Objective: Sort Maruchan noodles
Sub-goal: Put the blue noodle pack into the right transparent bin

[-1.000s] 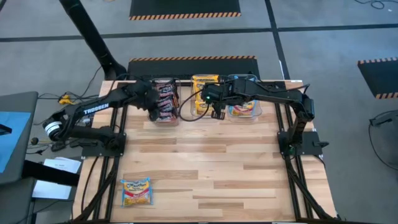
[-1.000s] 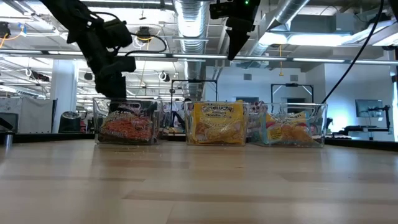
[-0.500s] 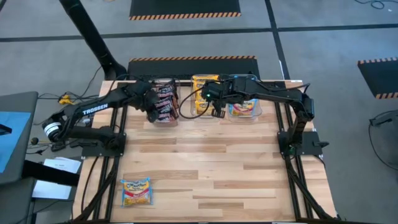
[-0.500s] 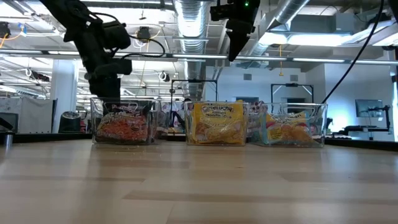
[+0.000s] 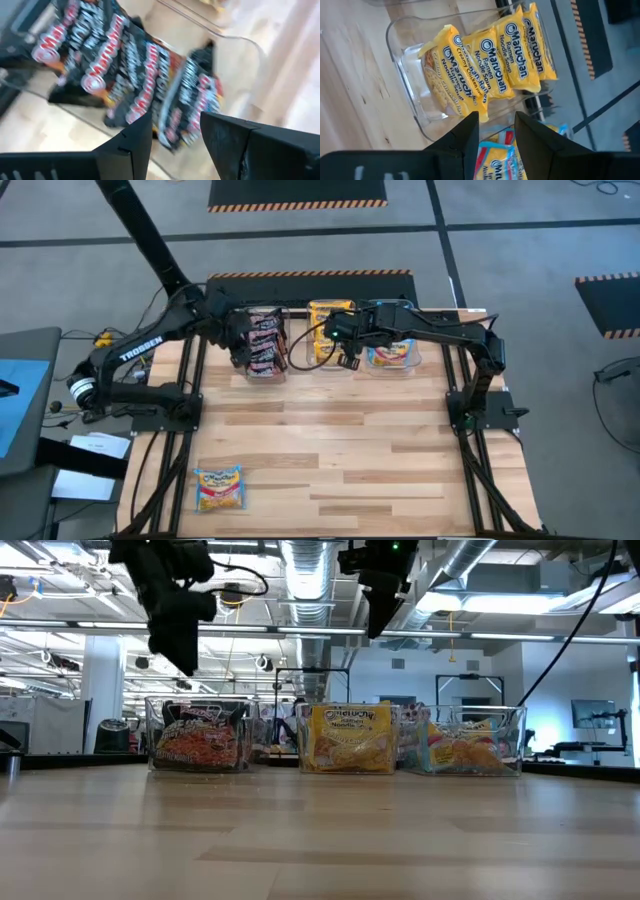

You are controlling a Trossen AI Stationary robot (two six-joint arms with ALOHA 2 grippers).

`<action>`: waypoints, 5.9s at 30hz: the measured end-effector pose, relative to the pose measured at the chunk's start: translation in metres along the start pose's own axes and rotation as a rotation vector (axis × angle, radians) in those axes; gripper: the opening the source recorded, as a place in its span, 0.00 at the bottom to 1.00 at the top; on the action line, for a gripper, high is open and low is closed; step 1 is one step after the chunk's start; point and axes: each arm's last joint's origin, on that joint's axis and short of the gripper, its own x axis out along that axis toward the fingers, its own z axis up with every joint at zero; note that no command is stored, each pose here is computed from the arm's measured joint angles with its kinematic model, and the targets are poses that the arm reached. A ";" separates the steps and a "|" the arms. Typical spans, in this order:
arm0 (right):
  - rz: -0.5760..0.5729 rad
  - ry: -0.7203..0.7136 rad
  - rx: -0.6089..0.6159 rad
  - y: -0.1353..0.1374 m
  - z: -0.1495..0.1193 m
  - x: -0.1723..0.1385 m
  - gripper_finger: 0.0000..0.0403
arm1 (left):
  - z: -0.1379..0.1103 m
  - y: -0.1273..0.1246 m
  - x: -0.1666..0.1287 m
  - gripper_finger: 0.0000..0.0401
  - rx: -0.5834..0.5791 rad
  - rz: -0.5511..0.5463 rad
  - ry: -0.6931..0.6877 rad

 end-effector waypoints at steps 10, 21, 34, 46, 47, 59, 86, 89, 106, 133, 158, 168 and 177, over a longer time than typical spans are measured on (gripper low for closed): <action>0.011 0.063 0.011 0.009 -0.007 -0.005 0.37 | -0.013 -0.015 -0.034 0.38 -0.066 -0.248 0.143; 0.191 0.073 0.055 0.029 -0.009 -0.013 0.48 | -0.039 -0.040 -0.075 0.38 -0.117 -0.321 0.121; 0.383 0.077 0.011 0.054 -0.011 -0.025 0.48 | -0.086 -0.059 -0.123 0.38 -0.305 -0.442 0.130; 0.415 0.046 -0.052 0.078 -0.014 -0.040 0.48 | -0.111 -0.061 -0.118 0.44 -0.433 -0.486 0.334; 0.419 0.043 -0.053 0.081 -0.014 -0.041 0.48 | -0.113 -0.062 -0.115 0.45 -0.433 -0.493 0.356; 0.461 -0.015 -0.080 0.107 -0.017 -0.058 0.48 | -0.111 -0.080 -0.074 0.43 -0.332 -0.598 0.319; 0.466 -0.025 -0.082 0.110 -0.017 -0.060 0.48 | -0.147 -0.181 -0.037 0.43 -0.036 -0.558 0.666; 0.466 -0.024 -0.076 0.110 -0.017 -0.060 0.48 | -0.155 -0.188 -0.036 0.43 0.002 -0.545 0.721; 0.468 -0.018 -0.023 0.110 -0.016 -0.060 0.48 | -0.179 -0.235 -0.006 0.43 0.087 -0.458 0.712; 0.474 -0.038 -0.013 0.111 -0.014 -0.060 0.48 | -0.221 -0.272 0.043 0.41 0.106 -0.292 0.839; 0.496 -0.019 0.098 0.109 -0.012 -0.059 0.48 | -0.187 -0.291 0.013 0.00 0.315 -0.330 0.634; 0.635 0.041 0.130 0.114 -0.014 -0.062 0.48 | -0.160 -0.285 -0.003 0.00 0.356 -0.332 0.545; 0.695 0.050 0.105 0.122 -0.016 -0.068 0.48 | -0.131 -0.269 -0.020 0.00 0.356 -0.341 0.432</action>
